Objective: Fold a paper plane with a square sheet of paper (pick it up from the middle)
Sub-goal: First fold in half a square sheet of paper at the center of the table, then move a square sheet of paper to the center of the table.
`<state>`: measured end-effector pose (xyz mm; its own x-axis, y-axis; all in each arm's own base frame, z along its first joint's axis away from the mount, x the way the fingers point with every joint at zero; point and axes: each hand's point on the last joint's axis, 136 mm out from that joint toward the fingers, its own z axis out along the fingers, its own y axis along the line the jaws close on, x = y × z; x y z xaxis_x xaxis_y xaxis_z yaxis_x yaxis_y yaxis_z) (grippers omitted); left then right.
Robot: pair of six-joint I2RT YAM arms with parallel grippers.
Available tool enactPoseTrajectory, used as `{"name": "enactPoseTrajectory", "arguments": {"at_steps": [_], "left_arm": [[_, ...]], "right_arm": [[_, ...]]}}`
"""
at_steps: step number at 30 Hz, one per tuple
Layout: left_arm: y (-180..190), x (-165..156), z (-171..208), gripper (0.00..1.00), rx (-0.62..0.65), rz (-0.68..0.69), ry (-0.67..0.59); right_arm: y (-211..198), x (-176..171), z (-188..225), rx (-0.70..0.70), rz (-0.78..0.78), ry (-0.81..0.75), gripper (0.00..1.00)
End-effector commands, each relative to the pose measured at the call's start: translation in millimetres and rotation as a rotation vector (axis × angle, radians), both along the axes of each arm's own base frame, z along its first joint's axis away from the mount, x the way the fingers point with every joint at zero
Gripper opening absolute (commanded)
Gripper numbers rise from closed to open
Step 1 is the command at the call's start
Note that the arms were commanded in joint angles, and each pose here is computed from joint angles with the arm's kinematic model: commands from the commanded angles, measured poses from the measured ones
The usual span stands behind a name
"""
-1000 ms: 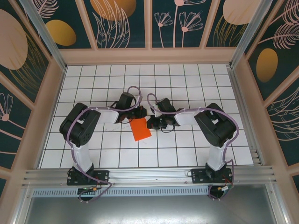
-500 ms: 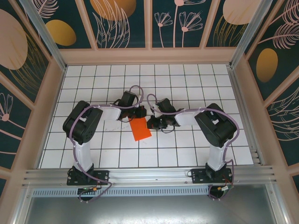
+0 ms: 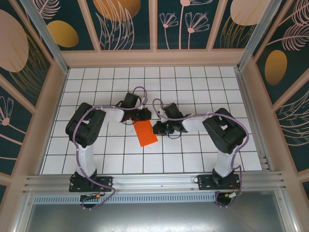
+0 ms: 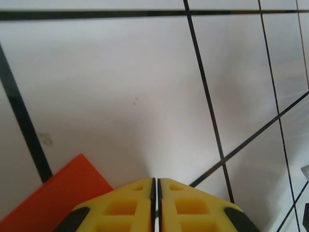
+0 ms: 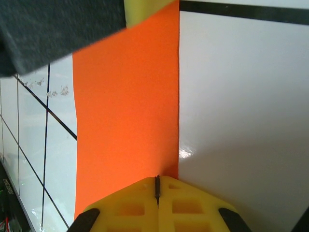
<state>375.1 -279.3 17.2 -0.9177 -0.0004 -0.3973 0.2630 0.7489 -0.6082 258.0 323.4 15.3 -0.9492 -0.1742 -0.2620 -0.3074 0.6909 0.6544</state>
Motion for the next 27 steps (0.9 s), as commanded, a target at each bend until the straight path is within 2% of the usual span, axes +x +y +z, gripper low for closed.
{"name": "enactPoseTrajectory", "arguments": {"at_steps": [1, 11, 15, 18, 23, 27], "left_arm": [[40, 45, -8, 0.15, 0.074, 0.119, -0.125], [51, 76, 1, 0.16, 0.128, 0.161, -0.155], [47, 84, 22, 0.2, 0.098, 0.172, -0.183], [51, 85, 45, 0.27, 0.075, 0.228, -0.196], [78, 74, 70, 0.47, 0.093, 0.4, -0.178], [103, 49, 84, 0.65, 0.098, 0.522, -0.153]], "right_arm": [[-46, -52, -51, -0.208, -0.001, 0.212, 0.0], [-46, -52, -49, -0.206, -0.006, 0.217, 0.0], [-40, -46, -40, -0.179, -0.022, 0.205, 0.0], [-29, -44, -29, -0.131, -0.05, 0.211, 0.0], [-2, -48, -8, -0.061, -0.105, 0.22, 0.0], [8, -24, 19, -0.031, -0.17, 0.125, 0.0]]}}
